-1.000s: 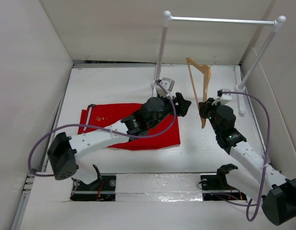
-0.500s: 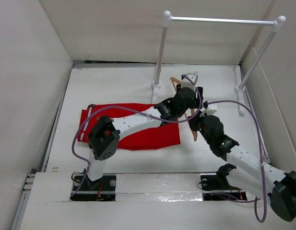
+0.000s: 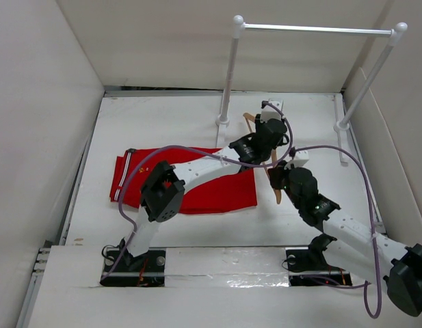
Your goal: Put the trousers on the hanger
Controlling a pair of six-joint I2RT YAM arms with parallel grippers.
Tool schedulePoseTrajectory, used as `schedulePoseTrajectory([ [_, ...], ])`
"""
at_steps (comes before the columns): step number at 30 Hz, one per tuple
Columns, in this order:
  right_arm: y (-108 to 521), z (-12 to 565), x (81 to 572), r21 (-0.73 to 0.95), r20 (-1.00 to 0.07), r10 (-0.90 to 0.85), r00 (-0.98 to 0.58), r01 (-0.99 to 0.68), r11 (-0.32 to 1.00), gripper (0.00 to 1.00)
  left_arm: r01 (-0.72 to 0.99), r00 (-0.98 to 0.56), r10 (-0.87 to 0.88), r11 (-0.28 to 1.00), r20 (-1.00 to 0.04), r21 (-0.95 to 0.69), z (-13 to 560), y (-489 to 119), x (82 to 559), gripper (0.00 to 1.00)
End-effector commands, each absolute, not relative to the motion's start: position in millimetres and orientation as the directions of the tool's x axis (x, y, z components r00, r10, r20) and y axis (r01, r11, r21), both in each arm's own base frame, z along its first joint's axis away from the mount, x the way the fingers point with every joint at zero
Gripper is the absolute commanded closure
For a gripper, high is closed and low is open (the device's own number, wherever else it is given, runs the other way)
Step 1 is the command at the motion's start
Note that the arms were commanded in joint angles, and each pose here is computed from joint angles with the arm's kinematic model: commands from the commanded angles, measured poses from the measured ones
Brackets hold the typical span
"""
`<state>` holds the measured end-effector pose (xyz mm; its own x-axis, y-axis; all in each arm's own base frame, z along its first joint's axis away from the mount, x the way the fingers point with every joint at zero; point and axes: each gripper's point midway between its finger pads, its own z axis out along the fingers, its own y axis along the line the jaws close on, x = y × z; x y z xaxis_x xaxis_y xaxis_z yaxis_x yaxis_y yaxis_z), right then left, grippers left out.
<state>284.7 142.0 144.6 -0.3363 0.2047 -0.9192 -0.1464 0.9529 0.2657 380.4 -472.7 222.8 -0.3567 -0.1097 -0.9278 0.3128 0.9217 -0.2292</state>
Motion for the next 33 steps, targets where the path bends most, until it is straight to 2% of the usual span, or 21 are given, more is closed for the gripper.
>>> schedulePoseTrajectory([
  [1, 144, 180, 291, 0.304, -0.936, 0.266, -0.229, -0.148, 0.941, 1.0, 0.299, -0.315, -0.095, 0.934, -0.944, -0.194, 239, -470, 388, 0.67],
  [3, 149, 182, 287, 0.304, -0.937, 0.263, -0.231, -0.162, 0.939, 1.0, 0.308, -0.322, -0.085, 0.932, -0.943, -0.189, 233, -471, 387, 0.71],
  [5, 152, 184, 287, 0.308, -0.937, 0.267, -0.226, -0.169, 0.936, 1.0, 0.311, -0.331, -0.088, 0.93, -0.94, -0.197, 229, -472, 386, 0.64],
  [7, 155, 185, 286, 0.304, -0.936, 0.26, -0.235, -0.172, 0.937, 1.0, 0.315, -0.343, -0.082, 0.929, -0.936, -0.196, 220, -473, 385, 0.62],
  [10, 157, 181, 284, 0.292, -0.935, 0.246, -0.255, -0.158, 0.943, 1.0, 0.302, -0.345, -0.077, 0.934, -0.935, -0.188, 217, -471, 385, 0.78],
  [13, 161, 179, 281, 0.292, -0.934, 0.243, -0.262, -0.164, 0.942, 0.97, 0.305, -0.348, -0.085, 0.931, -0.934, -0.199, 216, -468, 382, 1.0],
  [14, 159, 178, 281, 0.291, -0.933, 0.245, -0.264, -0.155, 0.944, 0.93, 0.304, -0.351, -0.091, 0.93, -0.932, -0.205, 215, -467, 381, 1.0],
  [15, 160, 179, 278, 0.296, -0.931, 0.247, -0.267, -0.159, 0.942, 0.83, 0.3, -0.362, -0.088, 0.932, -0.928, -0.205, 208, -464, 379, 1.0],
  [17, 158, 178, 275, 0.301, -0.929, 0.252, -0.272, -0.157, 0.941, 0.69, 0.304, -0.352, -0.127, 0.922, -0.927, -0.241, 218, -460, 374, 1.0],
  [19, 157, 176, 270, 0.303, -0.925, 0.249, -0.288, -0.163, 0.939, 0.5, 0.299, -0.383, -0.151, 0.913, -0.911, -0.277, 199, -444, 365, 1.0],
  [20, 156, 175, 268, 0.306, -0.921, 0.249, -0.299, -0.163, 0.938, 0.5, 0.312, -0.371, -0.203, 0.892, -0.906, -0.327, 216, -449, 364, 1.0],
  [21, 154, 170, 263, 0.298, -0.917, 0.235, -0.323, -0.163, 0.941, 0.41, 0.302, -0.395, -0.197, 0.895, -0.897, -0.329, 197, -439, 361, 1.0],
  [22, 154, 171, 260, 0.305, -0.915, 0.24, -0.325, -0.168, 0.937, 0.37, 0.307, -0.39, -0.26, 0.868, -0.883, -0.391, 211, -439, 357, 1.0],
  [24, 155, 177, 252, 0.319, -0.915, 0.243, -0.321, -0.209, 0.924, 0.25, 0.296, -0.415, -0.275, 0.86, -0.867, -0.415, 194, -431, 348, 1.0],
  [26, 155, 184, 244, 0.325, -0.916, 0.238, -0.324, -0.248, 0.913, 0.23, 0.289, -0.417, -0.355, 0.821, -0.837, -0.492, 204, -428, 343, 1.0],
  [27, 152, 184, 242, 0.327, -0.913, 0.239, -0.331, -0.244, 0.913, 0.23, 0.275, -0.43, -0.354, 0.825, -0.83, -0.494, 190, -421, 338, 1.0],
  [28, 149, 186, 242, 0.334, -0.912, 0.248, -0.326, -0.241, 0.911, 0.25, 0.287, -0.418, -0.397, 0.796, -0.817, -0.533, 203, -422, 332, 1.0],
  [29, 153, 188, 239, 0.346, -0.91, 0.249, -0.331, -0.277, 0.897, 0.31, 0.273, -0.424, -0.43, 0.779, -0.797, -0.565, 202, -419, 329, 1.0],
  [30, 151, 191, 241, 0.35, -0.911, 0.253, -0.325, -0.288, 0.891, 0.52, 0.265, -0.437, -0.432, 0.776, -0.789, -0.572, 191, -415, 320, 1.0],
  [32, 161, 190, 240, 0.351, -0.908, 0.222, -0.354, -0.357, 0.866, 0.74, 0.249, -0.423, -0.51, 0.73, -0.75, -0.637, 201, -413, 312, 1.0],
  [33, 158, 180, 247, 0.352, -0.897, 0.212, -0.388, -0.339, 0.872, 0.95, 0.237, -0.421, -0.527, 0.722, -0.738, -0.65, 195, -410, 306, 1.0],
])
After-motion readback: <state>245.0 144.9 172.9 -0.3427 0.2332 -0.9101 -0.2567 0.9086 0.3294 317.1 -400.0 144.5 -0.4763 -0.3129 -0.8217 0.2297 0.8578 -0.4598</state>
